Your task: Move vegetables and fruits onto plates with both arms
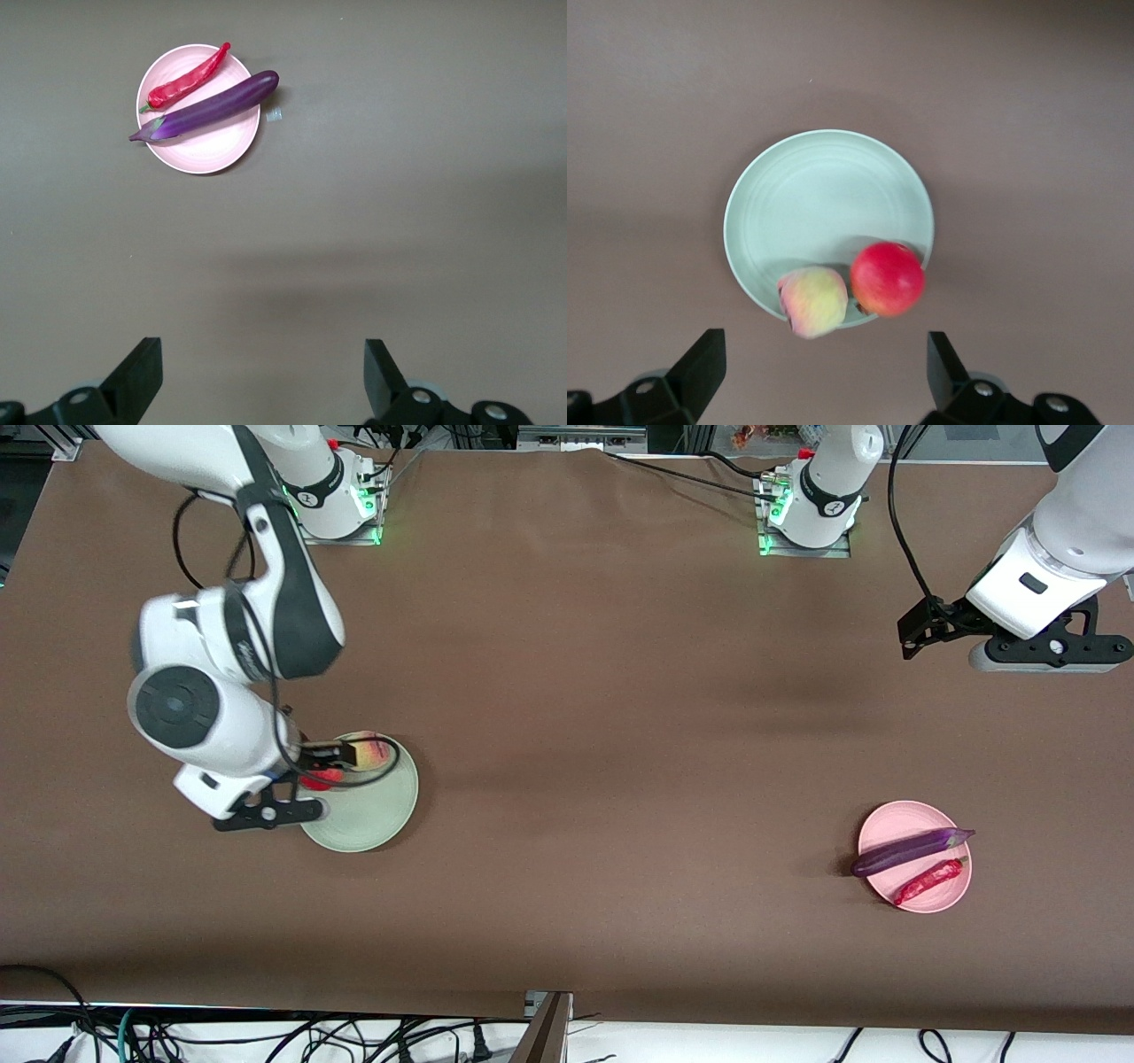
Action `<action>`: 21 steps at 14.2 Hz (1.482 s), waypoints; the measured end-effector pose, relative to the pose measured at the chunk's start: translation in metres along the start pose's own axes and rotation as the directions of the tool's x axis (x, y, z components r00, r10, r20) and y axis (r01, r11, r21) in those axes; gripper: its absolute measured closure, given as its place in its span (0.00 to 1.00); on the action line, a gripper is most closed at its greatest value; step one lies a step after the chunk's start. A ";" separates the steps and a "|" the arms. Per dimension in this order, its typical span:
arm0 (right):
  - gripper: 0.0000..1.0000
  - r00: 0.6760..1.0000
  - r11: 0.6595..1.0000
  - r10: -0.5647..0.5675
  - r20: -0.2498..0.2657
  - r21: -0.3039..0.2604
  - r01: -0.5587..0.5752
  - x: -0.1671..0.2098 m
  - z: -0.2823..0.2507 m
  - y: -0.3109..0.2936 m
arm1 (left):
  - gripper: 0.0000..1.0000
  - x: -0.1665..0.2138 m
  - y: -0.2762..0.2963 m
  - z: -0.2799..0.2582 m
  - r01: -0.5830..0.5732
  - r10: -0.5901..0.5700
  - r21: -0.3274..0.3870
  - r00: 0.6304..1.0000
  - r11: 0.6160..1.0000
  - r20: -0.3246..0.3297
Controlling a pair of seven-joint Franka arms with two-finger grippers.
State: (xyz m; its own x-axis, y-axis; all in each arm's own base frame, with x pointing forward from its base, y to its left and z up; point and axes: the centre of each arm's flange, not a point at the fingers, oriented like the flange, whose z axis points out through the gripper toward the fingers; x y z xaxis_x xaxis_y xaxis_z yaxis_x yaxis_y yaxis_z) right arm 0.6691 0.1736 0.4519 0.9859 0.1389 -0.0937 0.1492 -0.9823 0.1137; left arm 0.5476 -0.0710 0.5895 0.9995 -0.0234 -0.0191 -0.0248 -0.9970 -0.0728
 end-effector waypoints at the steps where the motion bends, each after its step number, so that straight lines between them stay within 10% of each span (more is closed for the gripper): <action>1: 0.00 1.000 1.000 0.012 -0.012 0.007 -0.012 -0.009 -0.022 0.011 | 0.00 0.000 0.000 0.000 0.000 0.000 0.000 1.000 1.000 0.000; 13: 0.00 0.983 0.979 0.185 -0.004 0.088 -0.184 -0.127 -0.131 0.161 | 0.00 0.000 0.001 0.000 -0.001 0.001 0.000 1.000 1.000 0.000; 21: 0.00 0.991 0.988 0.122 0.051 0.088 -0.126 -0.132 -0.116 0.149 | 0.00 0.000 0.002 0.000 -0.003 0.003 0.000 1.000 1.000 0.000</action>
State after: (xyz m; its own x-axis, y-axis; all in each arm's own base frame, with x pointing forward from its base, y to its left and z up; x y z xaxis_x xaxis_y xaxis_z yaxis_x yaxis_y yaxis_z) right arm 0.5705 0.0233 0.5961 0.9916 0.0116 -0.1292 0.0165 -0.9992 0.0369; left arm 0.5473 -0.0727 0.5896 0.9995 -0.0266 -0.0192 -0.0279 -0.9970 -0.0729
